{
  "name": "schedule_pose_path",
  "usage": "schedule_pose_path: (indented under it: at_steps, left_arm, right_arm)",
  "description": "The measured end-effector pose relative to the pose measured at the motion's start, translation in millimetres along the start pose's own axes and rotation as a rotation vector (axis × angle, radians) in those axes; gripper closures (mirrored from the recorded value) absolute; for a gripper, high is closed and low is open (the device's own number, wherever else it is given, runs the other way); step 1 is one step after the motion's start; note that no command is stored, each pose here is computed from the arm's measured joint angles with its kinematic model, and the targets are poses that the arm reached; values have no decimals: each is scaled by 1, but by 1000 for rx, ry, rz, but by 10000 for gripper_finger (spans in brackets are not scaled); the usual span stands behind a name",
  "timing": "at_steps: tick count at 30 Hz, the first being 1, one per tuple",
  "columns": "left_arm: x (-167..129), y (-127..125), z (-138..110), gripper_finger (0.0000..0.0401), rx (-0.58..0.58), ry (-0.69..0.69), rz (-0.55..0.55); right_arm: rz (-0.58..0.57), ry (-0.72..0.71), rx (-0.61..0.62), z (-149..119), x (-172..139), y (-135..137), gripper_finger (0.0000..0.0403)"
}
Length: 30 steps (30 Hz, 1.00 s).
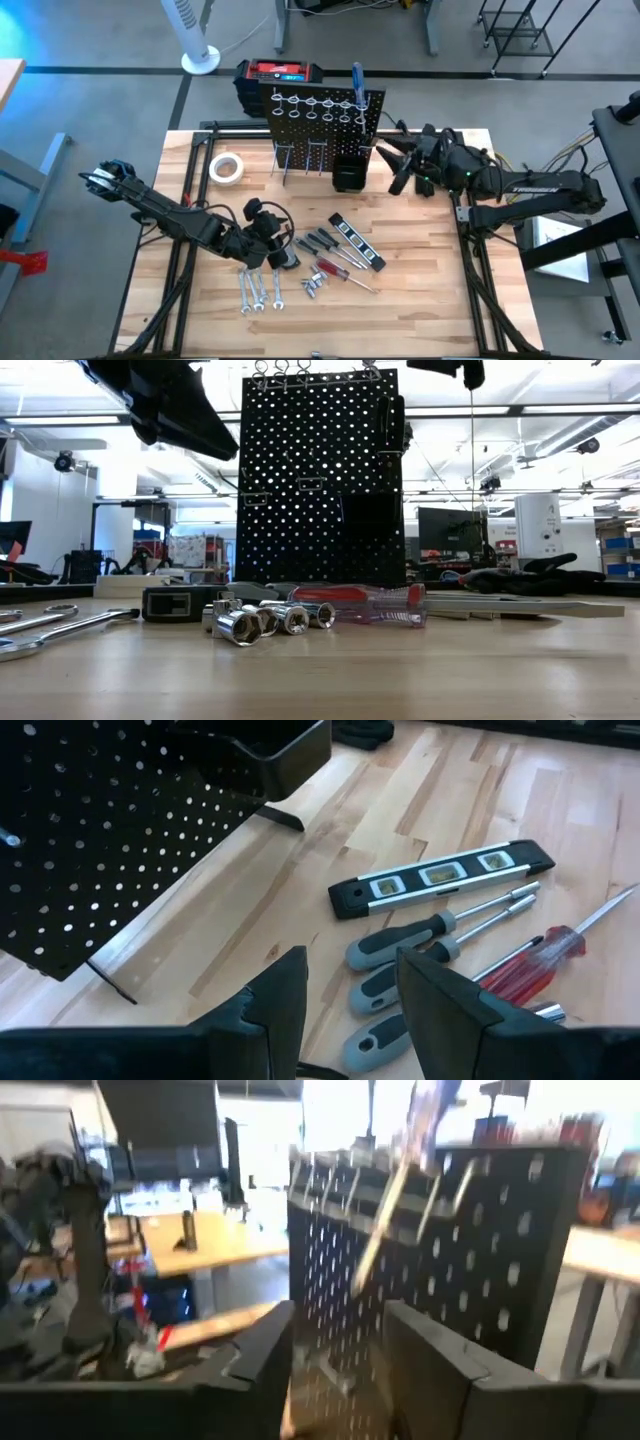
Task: Hang tools onto peg board
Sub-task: Hang the blue screwdriver on the peg board, then hang the red screwdriver on the peg board
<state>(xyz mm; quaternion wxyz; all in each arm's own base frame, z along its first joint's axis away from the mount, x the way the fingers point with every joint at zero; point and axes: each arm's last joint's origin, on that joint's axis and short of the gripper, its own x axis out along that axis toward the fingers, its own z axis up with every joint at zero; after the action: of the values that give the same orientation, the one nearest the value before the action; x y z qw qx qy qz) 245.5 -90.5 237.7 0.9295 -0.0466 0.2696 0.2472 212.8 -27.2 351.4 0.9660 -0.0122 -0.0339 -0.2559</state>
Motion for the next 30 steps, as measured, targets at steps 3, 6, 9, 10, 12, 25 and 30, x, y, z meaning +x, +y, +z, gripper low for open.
schedule_pose_path:
  at_steps: [3, 6, 9, 10, 12, 25, 30]
  left_arm:
    - [0, 0, 0, 258, -2, 0, -6]
    - [0, -1, 0, 258, -4, 0, -11]
    - [0, -1, 1, 258, 2, -2, -11]
    - [0, -1, 1, 258, 3, -1, -11]
    - [0, -1, 1, 258, 3, -1, -11]
    - [0, 0, 0, 258, 32, 8, -5]
    - [0, 1, -1, 258, 39, 16, -3]
  right_arm:
    - [-10, 4, -40, 2, 8, 1, 301]
    - [-27, 15, -77, 3, 16, 0, 337]
    - [-45, 30, -90, 3, 26, -1, 375]
    - [-51, 32, -93, 3, 29, -1, 387]
    - [-60, 41, -109, 3, 35, -1, 398]
    - [-82, 134, -149, -1, 67, 2, 402]
    - [-55, 168, -113, 3, 54, 6, 401]
